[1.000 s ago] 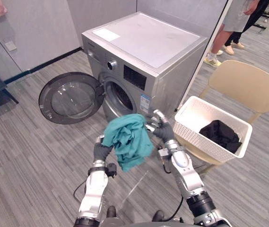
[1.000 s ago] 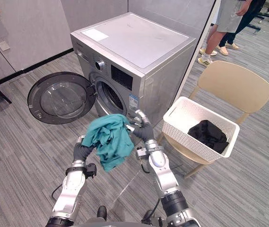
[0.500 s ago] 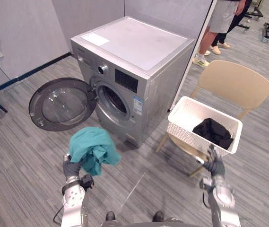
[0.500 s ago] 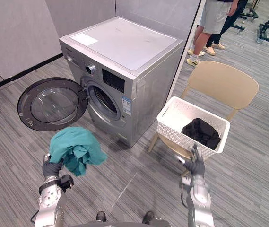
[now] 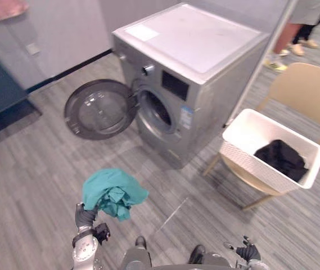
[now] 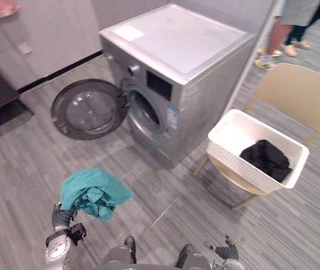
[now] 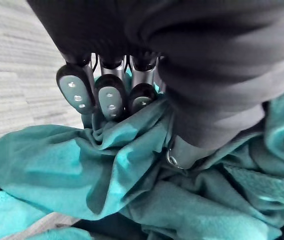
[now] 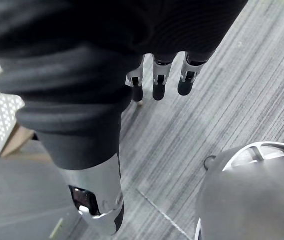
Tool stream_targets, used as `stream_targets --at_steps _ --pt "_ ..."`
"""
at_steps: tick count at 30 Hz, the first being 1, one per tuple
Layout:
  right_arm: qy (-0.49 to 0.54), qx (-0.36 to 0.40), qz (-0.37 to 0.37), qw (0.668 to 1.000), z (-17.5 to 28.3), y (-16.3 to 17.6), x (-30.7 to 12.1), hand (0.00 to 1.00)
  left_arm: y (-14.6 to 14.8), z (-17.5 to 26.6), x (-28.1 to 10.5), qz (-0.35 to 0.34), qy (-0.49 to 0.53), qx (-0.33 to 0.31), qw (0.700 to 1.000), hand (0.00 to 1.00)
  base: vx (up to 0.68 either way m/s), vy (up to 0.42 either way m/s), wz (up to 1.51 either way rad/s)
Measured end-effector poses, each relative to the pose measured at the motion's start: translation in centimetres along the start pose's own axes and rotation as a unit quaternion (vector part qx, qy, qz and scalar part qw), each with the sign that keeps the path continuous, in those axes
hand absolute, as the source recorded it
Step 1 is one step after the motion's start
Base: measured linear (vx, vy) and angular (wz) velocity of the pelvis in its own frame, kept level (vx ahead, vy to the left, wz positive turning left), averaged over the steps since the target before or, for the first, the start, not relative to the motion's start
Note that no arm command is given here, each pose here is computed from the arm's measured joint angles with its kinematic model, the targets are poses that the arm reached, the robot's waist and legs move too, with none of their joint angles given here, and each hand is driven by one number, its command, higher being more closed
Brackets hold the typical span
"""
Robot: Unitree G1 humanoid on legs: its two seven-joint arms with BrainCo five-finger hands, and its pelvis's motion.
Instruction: Pick up the laundry basket with both hands and put the clothes into the washing machine.
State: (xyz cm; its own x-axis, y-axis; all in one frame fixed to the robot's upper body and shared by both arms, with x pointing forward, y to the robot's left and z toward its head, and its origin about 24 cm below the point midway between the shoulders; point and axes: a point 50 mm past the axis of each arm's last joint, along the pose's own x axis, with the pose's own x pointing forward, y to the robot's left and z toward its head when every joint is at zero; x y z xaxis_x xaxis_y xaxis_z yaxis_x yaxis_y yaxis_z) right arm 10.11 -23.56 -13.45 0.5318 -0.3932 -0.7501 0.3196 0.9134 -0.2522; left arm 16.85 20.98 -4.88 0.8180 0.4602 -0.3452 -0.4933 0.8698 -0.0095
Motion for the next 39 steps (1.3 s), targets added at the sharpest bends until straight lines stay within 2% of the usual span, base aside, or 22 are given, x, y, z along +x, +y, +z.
stream_targets --at_steps 6,10,14,23,30,34,39 --pt "0.02 0.004 0.034 0.999 -0.6 2.7 -0.3 0.0 -0.3 0.1 0.2 -0.016 0.0 0.024 1.0 1.0 0.38 0.354 0.15" --pt "-0.032 -0.004 0.078 0.996 1.6 5.4 -0.8 0.0 0.4 1.4 0.8 -0.014 -0.027 0.045 0.999 1.0 0.37 0.205 0.09" --pt "-0.06 0.0 0.081 0.995 3.3 5.7 -0.6 0.0 -1.0 2.6 1.7 -0.024 -0.048 0.031 0.998 1.0 0.36 0.005 0.4" --pt "-0.101 -0.014 0.086 0.991 4.3 5.0 -1.1 0.0 -3.8 1.4 0.4 -0.072 -0.025 0.018 0.997 1.0 0.47 -0.169 0.41" --pt "-0.108 -0.011 0.08 0.991 4.5 4.9 -1.4 0.0 -4.9 0.8 -0.3 -0.109 -0.015 0.019 0.994 1.0 0.26 0.002 -0.82" --pt "-0.121 -0.014 0.084 0.989 5.2 5.4 -1.4 0.0 -5.4 1.1 -0.4 -0.117 -0.024 0.026 0.993 1.0 0.23 0.234 -1.35" --pt "-0.101 0.0 0.088 0.991 3.9 6.4 -2.1 0.0 -5.3 1.2 -0.2 -0.125 -0.028 0.048 0.991 1.0 0.1 0.235 -1.37"
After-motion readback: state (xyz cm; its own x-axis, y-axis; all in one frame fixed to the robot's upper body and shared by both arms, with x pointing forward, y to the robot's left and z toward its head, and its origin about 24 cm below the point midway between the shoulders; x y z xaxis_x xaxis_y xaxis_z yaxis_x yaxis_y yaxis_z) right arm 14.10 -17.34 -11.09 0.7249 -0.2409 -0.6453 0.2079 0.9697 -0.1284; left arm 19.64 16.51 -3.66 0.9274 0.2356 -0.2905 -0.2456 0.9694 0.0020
